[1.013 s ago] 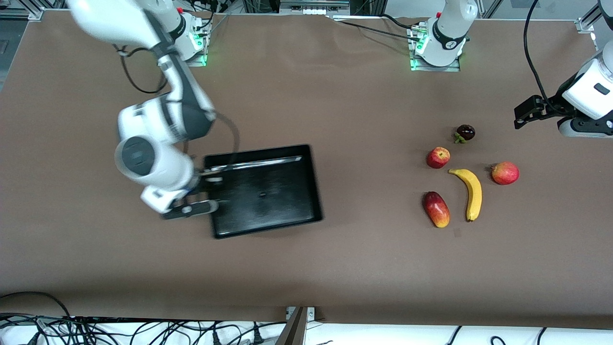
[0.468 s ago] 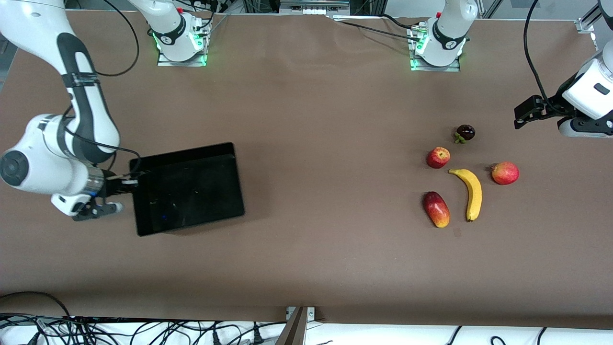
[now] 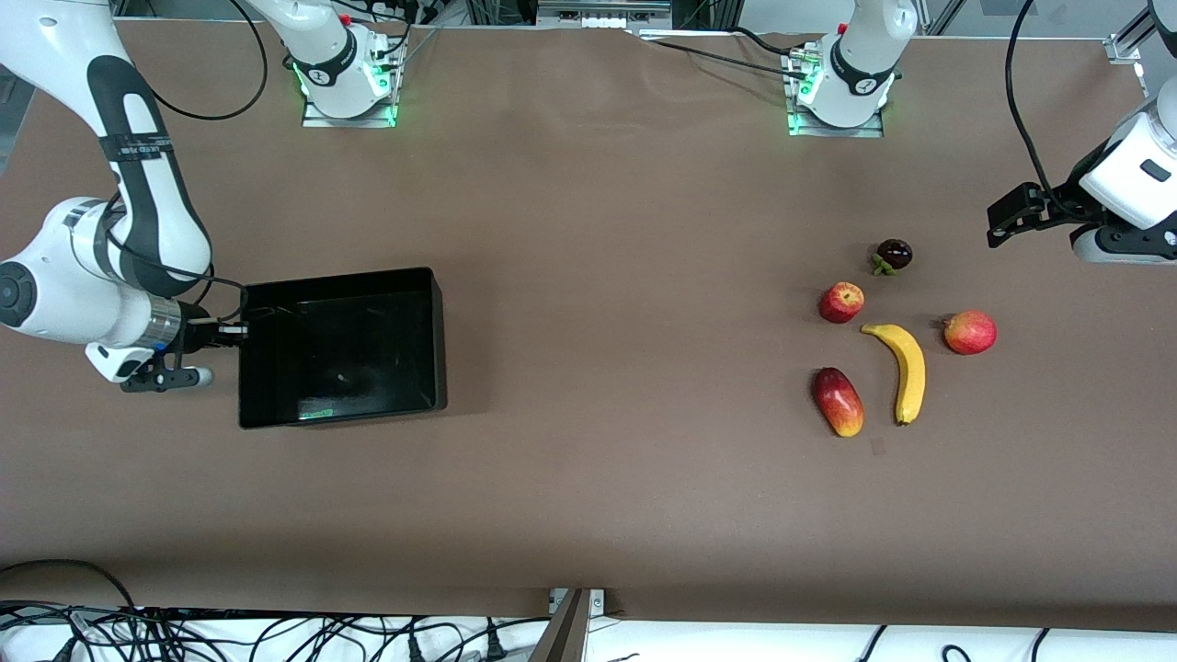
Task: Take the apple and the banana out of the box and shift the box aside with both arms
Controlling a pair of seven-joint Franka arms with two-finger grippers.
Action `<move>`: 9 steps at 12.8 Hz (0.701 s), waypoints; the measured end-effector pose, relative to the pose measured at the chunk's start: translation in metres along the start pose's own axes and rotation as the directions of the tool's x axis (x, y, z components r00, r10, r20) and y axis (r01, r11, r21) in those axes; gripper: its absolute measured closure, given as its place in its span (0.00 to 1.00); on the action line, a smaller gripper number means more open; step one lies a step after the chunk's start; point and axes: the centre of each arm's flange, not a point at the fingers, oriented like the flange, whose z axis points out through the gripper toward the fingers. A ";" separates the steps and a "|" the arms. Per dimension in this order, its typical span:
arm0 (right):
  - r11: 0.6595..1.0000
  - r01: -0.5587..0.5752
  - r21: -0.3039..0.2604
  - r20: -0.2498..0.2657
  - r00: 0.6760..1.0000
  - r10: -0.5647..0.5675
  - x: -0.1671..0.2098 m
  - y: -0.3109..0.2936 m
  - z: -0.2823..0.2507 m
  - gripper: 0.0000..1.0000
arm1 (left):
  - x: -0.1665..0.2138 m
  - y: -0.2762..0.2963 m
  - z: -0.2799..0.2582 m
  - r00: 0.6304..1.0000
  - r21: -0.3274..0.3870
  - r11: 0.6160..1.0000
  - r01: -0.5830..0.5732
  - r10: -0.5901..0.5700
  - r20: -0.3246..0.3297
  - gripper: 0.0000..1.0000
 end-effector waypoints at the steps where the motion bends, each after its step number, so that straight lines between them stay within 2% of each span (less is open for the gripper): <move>1: 1.000 -0.010 -0.001 -0.003 1.000 0.010 -0.001 0.003 0.000 0.94 | 0.000 0.000 0.000 1.000 0.000 1.000 0.000 0.000 0.000 0.00; 5: 1.000 -0.023 -0.001 0.001 1.000 0.023 -0.006 0.004 0.006 0.94 | 0.000 0.000 0.000 1.000 0.000 1.000 0.000 0.000 0.000 0.00; 7: 1.000 -0.023 -0.004 -0.015 1.000 0.023 -0.003 0.004 0.000 0.79 | 0.000 0.000 0.000 1.000 0.000 1.000 0.000 0.000 0.000 0.00; 8: 1.000 -0.017 -0.007 -0.038 0.999 0.017 0.002 0.001 -0.012 0.66 | 0.000 0.000 0.000 1.000 0.000 1.000 0.000 0.000 0.000 0.00; 9: 1.000 -0.006 -0.008 -0.058 0.998 0.005 0.009 -0.004 -0.031 0.57 | 0.000 0.000 0.000 1.000 0.000 1.000 0.000 0.000 0.000 0.00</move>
